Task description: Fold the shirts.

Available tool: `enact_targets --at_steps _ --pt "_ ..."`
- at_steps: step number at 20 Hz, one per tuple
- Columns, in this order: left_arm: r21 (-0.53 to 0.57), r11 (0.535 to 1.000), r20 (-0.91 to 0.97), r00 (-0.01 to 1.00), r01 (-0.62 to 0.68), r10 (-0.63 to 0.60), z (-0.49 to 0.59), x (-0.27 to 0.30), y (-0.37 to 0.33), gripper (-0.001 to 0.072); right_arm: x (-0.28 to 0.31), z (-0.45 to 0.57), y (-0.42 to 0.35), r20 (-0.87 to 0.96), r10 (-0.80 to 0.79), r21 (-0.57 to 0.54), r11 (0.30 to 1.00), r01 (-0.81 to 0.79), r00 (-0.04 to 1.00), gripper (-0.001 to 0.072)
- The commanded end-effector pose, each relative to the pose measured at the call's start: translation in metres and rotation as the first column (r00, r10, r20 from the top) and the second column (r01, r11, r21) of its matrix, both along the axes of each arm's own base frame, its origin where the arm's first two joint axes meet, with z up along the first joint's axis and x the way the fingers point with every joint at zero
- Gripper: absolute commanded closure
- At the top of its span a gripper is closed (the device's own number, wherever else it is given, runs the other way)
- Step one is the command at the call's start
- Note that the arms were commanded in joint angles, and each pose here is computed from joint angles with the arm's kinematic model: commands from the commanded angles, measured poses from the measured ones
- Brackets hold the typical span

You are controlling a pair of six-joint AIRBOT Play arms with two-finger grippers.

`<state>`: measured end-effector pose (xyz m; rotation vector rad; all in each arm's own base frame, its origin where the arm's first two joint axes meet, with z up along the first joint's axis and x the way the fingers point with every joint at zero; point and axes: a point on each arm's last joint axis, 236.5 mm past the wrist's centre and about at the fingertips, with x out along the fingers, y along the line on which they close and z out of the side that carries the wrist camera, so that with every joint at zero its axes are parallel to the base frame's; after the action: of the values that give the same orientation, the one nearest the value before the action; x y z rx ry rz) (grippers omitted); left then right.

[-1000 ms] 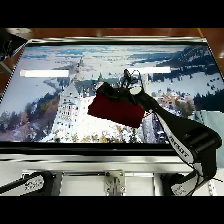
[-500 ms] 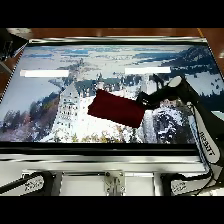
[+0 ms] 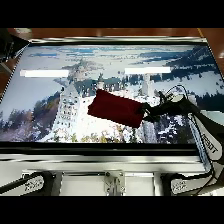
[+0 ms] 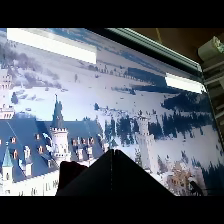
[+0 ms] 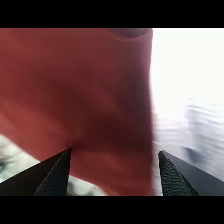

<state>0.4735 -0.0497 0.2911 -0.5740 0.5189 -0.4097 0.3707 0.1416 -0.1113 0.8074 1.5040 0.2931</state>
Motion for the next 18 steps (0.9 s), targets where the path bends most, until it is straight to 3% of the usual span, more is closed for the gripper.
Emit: enact_targets --at_steps 1,2,3,7,10,14,18 --pt "0.0 1.0 0.0 1.0 0.002 -0.002 0.0 -0.001 -0.001 0.0673 0.019 -0.013 0.016 0.031 -0.093 0.047 0.995 0.092 0.995 0.0232" --pt "0.0 1.0 0.0 1.0 0.002 -0.002 0.0 -0.001 -0.001 0.0673 0.027 -0.008 0.02 0.067 -0.104 0.068 0.993 0.099 0.992 0.0548" --pt "0.0 1.0 0.0 1.0 0.002 -0.002 0.0 -0.001 -0.001 0.0673 0.037 0.004 0.024 0.114 -0.106 0.101 0.99 0.094 0.988 0.0641" --pt "0.0 1.0 0.0 1.0 0.002 -0.002 0.0 -0.001 -0.001 0.0673 0.092 0.109 -0.013 0.4 -0.124 0.149 0.986 0.069 0.908 0.0645" --pt "0.0 1.0 0.0 1.0 0.003 -0.003 0.0 -0.001 -0.001 0.0673 0.107 0.189 -0.097 0.499 -0.207 0.088 0.978 0.189 0.841 0.0645" --pt "0.001 1.0 -0.011 1.0 0.013 -0.013 -0.002 -0.003 -0.003 0.0673 0.065 0.25 -0.215 0.487 -0.314 -0.035 0.925 0.377 0.815 0.0645" --pt "0.007 0.999 -0.03 0.999 0.041 -0.041 -0.004 -0.01 -0.008 0.0673 0.002 0.269 -0.313 0.458 -0.393 -0.203 0.827 0.524 0.797 0.0645"
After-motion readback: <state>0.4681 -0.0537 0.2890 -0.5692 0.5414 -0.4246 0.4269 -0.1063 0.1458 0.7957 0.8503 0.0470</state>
